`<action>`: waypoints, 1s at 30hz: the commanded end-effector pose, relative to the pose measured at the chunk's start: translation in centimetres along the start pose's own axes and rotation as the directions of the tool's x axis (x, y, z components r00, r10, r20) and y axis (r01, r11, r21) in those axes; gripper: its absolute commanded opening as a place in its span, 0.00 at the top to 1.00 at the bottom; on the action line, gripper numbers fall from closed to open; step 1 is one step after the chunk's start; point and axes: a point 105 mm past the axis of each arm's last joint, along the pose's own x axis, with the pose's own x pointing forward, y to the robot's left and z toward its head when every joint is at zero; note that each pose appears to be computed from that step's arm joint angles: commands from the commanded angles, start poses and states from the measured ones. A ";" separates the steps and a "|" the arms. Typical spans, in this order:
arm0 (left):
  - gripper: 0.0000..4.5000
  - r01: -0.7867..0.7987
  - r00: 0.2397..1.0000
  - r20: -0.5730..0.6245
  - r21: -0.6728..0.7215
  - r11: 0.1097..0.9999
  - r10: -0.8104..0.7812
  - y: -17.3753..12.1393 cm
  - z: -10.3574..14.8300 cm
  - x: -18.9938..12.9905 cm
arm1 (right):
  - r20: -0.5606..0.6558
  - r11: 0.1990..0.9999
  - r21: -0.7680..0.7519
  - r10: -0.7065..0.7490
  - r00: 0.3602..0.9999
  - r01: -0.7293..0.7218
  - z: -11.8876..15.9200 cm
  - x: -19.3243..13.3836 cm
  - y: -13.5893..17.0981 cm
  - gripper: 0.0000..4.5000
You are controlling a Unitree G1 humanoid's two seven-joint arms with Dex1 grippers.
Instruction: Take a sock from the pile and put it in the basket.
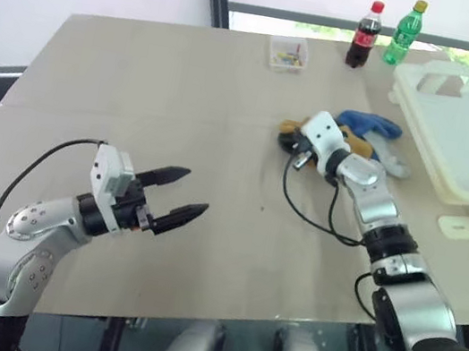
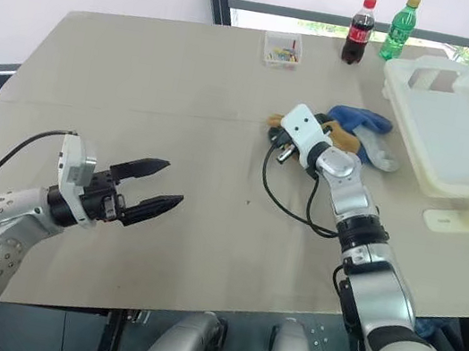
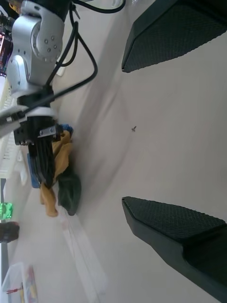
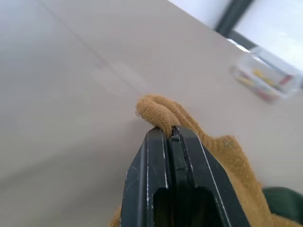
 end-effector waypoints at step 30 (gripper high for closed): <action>0.00 0.032 0.999 0.001 0.053 0.998 -0.032 -0.1 0.6 0.7 | -0.055 0.995 -0.044 -0.092 0.994 0.089 -2.4 0.8 -1.3 0.61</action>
